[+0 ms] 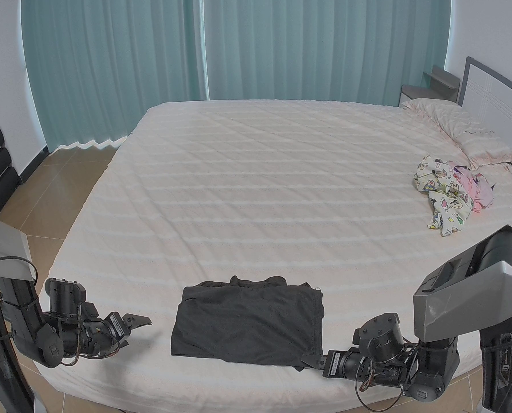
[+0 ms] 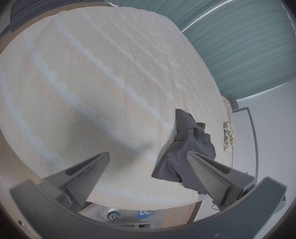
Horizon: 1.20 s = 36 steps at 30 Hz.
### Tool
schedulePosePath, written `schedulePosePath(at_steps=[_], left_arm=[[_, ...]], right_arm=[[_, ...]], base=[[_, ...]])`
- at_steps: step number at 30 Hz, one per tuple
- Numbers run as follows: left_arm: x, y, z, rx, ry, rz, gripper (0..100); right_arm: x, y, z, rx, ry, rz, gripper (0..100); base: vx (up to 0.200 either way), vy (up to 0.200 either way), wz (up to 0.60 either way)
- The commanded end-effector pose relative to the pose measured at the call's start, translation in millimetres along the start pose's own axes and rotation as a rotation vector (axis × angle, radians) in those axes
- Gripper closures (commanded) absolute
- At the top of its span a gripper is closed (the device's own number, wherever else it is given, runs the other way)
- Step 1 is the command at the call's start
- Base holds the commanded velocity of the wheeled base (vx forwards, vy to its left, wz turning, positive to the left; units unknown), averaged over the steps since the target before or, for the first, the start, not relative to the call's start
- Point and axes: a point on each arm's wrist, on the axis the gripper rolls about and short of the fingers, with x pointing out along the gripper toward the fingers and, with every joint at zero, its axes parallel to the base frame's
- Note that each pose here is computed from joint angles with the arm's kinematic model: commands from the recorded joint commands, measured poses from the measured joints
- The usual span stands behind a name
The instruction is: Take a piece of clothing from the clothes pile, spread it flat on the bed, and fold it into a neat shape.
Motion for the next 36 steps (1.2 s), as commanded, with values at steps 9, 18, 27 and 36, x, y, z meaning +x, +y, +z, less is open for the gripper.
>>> schedulePosePath(at_steps=[9,18,27,36], left_arm=[[0,0,0,-0.001,0.001,0.001,0],[0,0,0,-0.001,0.001,-0.001,0],[1,0,0,-0.001,0.0,0.0,0],[1,0,0,0.0,0.002,0.001,0]], right_arm=[[19,-5,92,0.093,-0.264,0.036,0],[78,-4,120,0.132,-0.235,0.011,0],[93,1,117,0.122,-0.212,-0.004,0],[91,-1,117,0.128,-0.211,-0.012,100]], base=[[0.0,0.0,0.0],[0.0,0.0,0.0],[0.0,0.0,0.0],[0.0,0.0,0.0]])
